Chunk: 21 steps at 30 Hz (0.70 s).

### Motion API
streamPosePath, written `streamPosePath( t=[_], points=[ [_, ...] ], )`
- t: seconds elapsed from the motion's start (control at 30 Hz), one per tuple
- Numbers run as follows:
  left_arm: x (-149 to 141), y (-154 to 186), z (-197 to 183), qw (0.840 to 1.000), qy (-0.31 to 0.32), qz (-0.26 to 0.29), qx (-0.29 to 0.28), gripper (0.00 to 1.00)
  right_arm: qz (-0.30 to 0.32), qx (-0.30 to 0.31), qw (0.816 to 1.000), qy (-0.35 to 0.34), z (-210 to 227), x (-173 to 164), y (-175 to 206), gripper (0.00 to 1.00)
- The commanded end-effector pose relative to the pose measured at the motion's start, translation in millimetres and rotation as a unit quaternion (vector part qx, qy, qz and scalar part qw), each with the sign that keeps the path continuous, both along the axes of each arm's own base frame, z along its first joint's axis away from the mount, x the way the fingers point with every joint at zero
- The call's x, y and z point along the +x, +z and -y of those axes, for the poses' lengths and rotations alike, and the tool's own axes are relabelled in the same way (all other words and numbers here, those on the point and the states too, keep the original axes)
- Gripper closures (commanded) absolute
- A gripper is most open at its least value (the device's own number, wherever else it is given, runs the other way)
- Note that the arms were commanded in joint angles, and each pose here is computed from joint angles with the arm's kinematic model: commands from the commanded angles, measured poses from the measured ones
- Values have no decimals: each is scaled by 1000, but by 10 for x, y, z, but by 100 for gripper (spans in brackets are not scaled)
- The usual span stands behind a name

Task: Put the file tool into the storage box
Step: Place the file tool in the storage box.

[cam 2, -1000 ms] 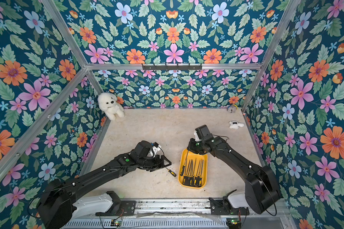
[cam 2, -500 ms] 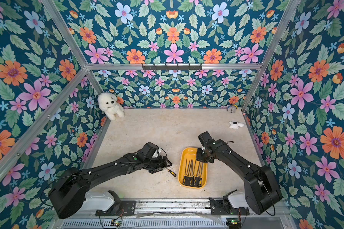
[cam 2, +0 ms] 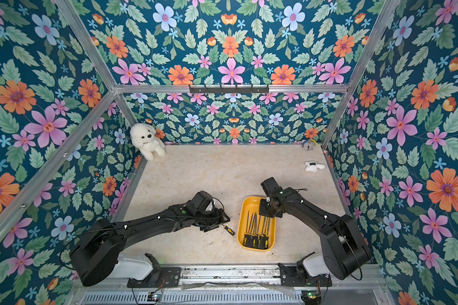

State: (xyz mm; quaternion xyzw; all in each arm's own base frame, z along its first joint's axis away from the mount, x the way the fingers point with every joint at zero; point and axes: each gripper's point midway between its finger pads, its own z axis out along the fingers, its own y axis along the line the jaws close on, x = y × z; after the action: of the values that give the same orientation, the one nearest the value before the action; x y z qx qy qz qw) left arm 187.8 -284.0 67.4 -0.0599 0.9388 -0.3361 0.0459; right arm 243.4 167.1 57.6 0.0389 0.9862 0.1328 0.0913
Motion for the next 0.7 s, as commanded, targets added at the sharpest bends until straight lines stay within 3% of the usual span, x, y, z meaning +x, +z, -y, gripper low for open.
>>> streamPosePath(
  t=[0.0, 0.37, 0.67],
  points=[
    [32, 6, 16, 1000, 9, 5, -1, 25, 7, -1, 1000, 10, -40, 18, -37, 100],
    [-27, -34, 109, 1000, 18, -17, 11, 27, 17, -3, 1000, 5, -23, 40, -8, 73],
    [-183, -134, 58, 996, 68, -47, 45, 28, 51, 15, 999, 7, -30, 68, 301, 65]
  ],
)
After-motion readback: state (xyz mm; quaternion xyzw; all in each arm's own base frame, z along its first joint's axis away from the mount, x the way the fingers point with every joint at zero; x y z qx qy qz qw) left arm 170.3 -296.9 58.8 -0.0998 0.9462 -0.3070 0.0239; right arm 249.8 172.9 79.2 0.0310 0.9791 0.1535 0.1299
